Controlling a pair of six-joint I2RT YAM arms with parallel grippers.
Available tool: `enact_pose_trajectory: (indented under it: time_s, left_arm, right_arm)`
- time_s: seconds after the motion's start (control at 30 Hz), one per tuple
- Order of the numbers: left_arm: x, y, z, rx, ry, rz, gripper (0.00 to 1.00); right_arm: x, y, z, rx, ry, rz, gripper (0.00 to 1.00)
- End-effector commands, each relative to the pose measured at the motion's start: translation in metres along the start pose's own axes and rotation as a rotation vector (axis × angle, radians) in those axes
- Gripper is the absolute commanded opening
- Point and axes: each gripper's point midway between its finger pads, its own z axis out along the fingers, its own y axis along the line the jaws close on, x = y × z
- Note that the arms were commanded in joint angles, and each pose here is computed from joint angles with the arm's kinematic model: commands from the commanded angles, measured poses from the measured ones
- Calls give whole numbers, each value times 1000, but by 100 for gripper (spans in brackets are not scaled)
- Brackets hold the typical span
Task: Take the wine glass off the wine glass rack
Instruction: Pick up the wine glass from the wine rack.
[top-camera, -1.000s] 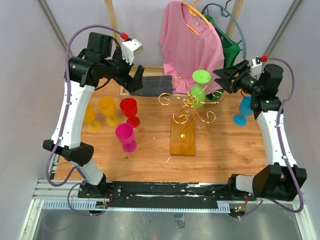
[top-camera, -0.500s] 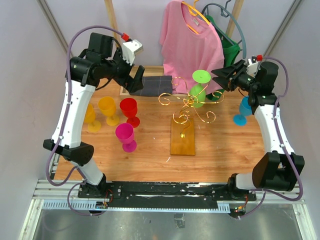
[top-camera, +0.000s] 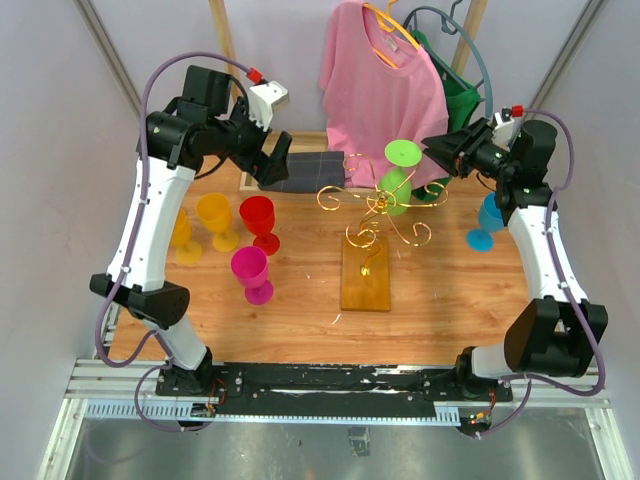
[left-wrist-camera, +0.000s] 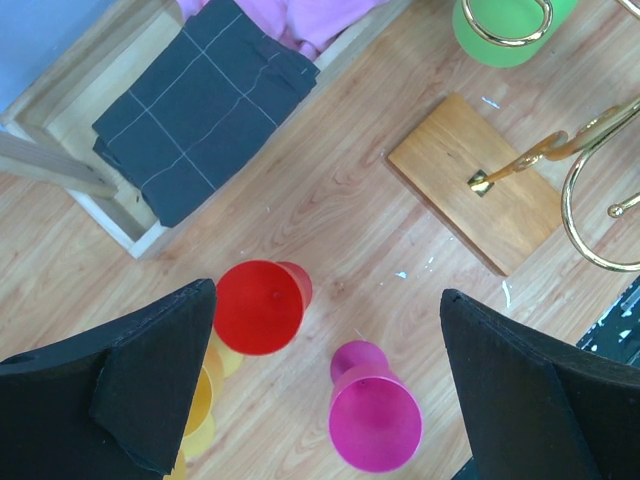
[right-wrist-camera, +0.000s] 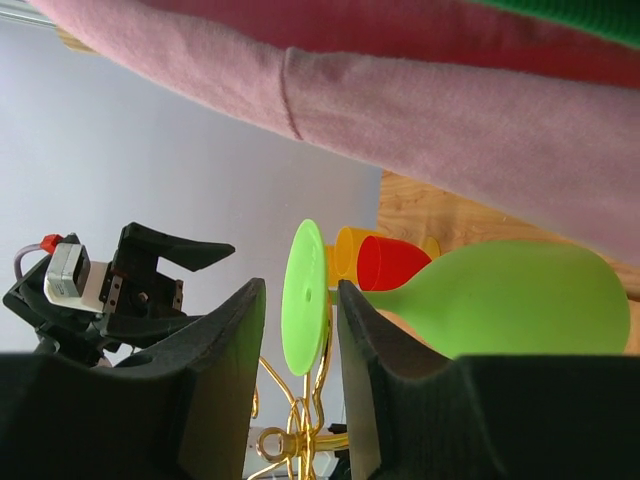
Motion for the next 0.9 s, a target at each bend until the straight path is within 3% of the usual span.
enact_pose_trajectory:
  time_s: [0.0, 0.87]
  left_arm:
    - [-3, -3, 4, 20, -11, -6, 99]
    - [-3, -4, 8, 33, -6, -4, 98]
  right_arm:
    - [-1, 16, 3, -45, 22, -38, 35]
    - [17, 9, 11, -23, 87, -34, 30]
